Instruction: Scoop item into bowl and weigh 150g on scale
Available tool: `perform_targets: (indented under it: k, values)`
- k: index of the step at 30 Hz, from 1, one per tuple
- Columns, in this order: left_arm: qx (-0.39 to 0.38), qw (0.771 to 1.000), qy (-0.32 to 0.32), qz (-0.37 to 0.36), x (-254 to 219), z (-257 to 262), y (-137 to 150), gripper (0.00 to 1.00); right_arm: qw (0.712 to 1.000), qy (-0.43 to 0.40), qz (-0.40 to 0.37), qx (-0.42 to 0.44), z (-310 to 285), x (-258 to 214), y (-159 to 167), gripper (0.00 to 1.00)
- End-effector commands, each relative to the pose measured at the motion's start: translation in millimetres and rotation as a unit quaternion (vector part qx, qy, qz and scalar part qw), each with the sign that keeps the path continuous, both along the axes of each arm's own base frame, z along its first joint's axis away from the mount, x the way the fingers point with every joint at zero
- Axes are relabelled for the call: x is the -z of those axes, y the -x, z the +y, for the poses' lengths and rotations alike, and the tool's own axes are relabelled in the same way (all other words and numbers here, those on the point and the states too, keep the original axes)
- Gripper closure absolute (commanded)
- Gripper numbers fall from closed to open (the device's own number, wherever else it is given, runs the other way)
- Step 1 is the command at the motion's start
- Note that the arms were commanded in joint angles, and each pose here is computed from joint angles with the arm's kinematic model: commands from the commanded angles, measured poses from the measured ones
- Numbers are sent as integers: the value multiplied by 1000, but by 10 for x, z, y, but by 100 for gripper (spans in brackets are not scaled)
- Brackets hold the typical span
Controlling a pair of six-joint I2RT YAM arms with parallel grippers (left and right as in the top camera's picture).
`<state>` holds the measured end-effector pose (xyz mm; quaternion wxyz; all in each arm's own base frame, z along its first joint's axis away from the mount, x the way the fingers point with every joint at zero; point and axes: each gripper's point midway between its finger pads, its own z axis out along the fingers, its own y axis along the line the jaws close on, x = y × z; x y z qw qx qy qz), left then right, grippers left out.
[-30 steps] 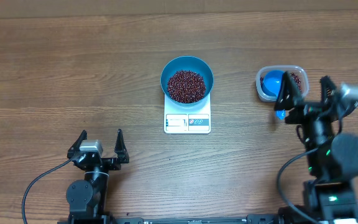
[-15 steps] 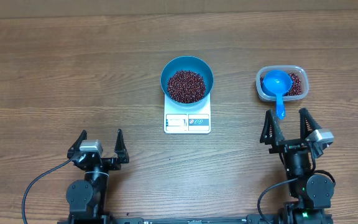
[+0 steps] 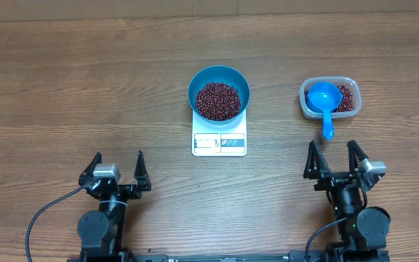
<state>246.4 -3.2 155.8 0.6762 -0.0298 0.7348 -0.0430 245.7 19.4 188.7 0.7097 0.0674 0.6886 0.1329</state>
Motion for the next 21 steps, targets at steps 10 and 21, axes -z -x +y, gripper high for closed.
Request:
perform_targets:
  k: [10, 21]
  values:
    - [-8, 1000, 3, -2, 0, 35, 3, 0, 999, 22, 33, 8, -33, 199, -3, 0]
    - [-8, 1000, 3, -2, 0, 35, 3, 0, 994, 107, 25, -3, 8, 197, 0, 0]
